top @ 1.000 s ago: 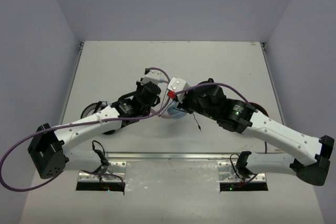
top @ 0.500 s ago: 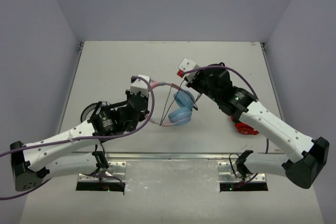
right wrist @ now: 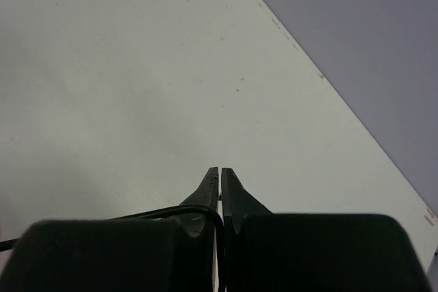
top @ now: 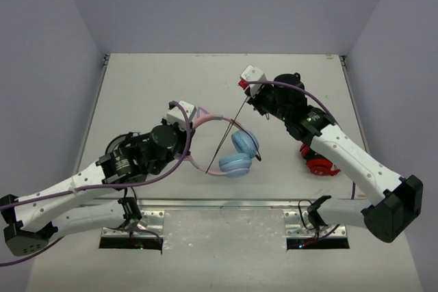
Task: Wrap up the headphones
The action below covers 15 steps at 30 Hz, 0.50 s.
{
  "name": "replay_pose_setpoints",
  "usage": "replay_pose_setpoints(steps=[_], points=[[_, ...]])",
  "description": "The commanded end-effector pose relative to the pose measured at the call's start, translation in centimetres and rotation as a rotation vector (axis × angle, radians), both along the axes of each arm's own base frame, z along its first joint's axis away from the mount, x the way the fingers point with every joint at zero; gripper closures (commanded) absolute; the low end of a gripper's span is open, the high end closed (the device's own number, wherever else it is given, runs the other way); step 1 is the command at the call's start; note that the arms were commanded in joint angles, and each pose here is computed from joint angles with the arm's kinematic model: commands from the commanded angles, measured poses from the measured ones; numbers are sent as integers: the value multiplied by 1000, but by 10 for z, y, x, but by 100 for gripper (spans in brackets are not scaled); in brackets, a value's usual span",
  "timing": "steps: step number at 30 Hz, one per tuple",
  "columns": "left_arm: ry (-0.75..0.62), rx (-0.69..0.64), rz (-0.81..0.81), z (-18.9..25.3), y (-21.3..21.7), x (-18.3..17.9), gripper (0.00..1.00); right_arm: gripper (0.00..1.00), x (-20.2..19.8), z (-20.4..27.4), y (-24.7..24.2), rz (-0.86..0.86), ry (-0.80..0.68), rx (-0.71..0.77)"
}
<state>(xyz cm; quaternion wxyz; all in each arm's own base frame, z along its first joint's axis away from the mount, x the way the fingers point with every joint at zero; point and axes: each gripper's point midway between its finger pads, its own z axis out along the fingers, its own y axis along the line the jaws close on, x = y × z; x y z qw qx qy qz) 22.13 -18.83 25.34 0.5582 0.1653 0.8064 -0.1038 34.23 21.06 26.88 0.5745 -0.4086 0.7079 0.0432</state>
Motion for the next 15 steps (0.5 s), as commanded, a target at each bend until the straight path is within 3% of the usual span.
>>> replay_pose_setpoints(steps=[1,11,15], points=[[-37,-81,-195,37,-22,-20,100,99,33,35,-12,-80,-78,102],[-82,-138,-283,66,-33,-28,100,98,38,11,6,-6,12,146],[-137,-181,-198,94,-21,-19,100,98,29,-1,12,18,44,209]])
